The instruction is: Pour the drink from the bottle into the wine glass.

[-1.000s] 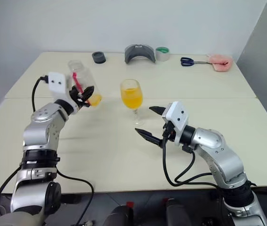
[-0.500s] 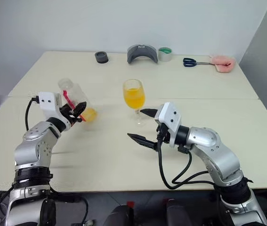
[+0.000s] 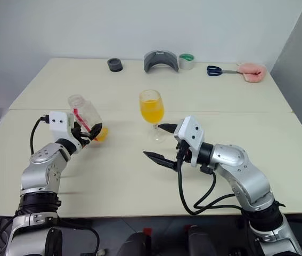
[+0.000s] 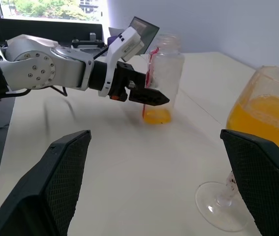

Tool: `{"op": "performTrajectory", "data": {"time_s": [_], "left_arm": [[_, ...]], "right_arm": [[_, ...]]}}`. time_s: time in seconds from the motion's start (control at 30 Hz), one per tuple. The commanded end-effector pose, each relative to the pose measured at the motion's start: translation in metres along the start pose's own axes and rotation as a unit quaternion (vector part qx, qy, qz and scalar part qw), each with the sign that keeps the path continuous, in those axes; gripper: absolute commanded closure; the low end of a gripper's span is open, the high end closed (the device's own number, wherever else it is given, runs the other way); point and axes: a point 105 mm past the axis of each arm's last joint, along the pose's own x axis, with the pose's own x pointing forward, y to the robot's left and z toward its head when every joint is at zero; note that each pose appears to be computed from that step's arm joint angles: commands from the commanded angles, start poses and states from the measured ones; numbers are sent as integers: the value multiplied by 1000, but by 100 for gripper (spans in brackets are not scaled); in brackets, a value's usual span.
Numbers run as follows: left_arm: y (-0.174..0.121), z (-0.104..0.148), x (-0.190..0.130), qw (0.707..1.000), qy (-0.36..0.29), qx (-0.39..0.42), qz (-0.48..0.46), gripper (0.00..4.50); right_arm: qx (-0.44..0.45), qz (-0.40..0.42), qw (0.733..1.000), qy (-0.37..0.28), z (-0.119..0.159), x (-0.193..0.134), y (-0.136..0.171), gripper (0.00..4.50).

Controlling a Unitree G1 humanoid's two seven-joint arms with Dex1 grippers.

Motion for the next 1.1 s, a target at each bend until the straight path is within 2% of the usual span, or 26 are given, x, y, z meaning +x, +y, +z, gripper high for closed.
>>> {"op": "performTrajectory", "data": {"time_s": [0.03,0.23,0.37,0.57,0.83,1.1], "left_arm": [[4,14,-2,1000,-25,18,7,2],[-4,16,-11,998,-44,35,-16,2],[4,9,-24,998,-38,39,1,2],[9,0,-40,996,-29,79,35,2],[-12,-3,-60,995,-63,73,31,2],[-16,-1,-64,993,-86,67,40,2]], "right_arm": [[-19,0,1000,-13,10,0,1,0],[-22,-5,1000,-1,3,-4,0,0],[-16,-28,999,20,-13,-15,-4,0],[-19,-125,991,53,-47,-40,-19,0],[39,-296,953,-41,-44,-51,-36,0],[56,-295,953,-43,-52,-44,-25,0]]}}
